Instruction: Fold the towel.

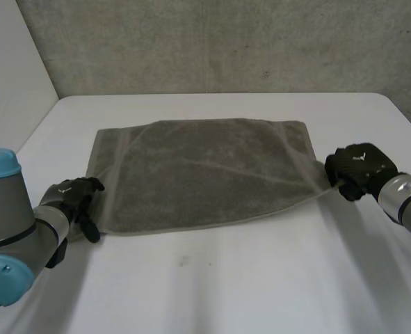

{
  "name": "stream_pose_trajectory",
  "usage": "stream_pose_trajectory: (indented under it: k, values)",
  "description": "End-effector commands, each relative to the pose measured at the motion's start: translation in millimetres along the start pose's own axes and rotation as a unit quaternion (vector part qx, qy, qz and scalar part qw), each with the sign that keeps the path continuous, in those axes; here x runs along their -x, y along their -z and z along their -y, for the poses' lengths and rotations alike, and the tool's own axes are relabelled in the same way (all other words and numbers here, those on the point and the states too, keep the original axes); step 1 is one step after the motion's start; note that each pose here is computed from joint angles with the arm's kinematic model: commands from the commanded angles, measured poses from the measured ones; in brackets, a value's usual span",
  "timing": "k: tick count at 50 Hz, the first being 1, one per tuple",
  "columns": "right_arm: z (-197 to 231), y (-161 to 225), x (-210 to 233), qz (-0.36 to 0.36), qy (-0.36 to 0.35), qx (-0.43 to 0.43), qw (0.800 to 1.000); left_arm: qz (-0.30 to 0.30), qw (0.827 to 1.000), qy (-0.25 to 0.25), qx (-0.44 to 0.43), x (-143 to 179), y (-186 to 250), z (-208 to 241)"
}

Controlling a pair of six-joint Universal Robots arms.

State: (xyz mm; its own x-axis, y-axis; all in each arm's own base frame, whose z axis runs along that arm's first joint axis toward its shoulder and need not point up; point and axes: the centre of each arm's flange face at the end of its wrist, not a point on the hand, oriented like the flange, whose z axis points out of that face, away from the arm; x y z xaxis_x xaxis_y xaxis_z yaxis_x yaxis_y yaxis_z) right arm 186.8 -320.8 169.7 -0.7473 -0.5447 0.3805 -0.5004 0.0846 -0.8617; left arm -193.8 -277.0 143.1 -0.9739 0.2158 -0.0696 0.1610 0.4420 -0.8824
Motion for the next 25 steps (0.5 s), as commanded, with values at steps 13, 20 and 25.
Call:
stream_pose_trajectory:
  k: [13, 20, 25]
  values:
    - [-10, -1, -13, -0.045, -0.030, -0.003, 0.999, -0.089, 0.996, -0.001, -0.022, 9, 29, -14]
    - [-10, -1, -13, -0.045, -0.043, -0.004, 0.998, -0.079, 0.994, -0.060, -0.045, 13, 24, -24]
    - [-11, -1, -12, -0.045, -0.043, -0.004, 0.998, -0.065, 0.989, -0.112, -0.071, 16, 15, -32]
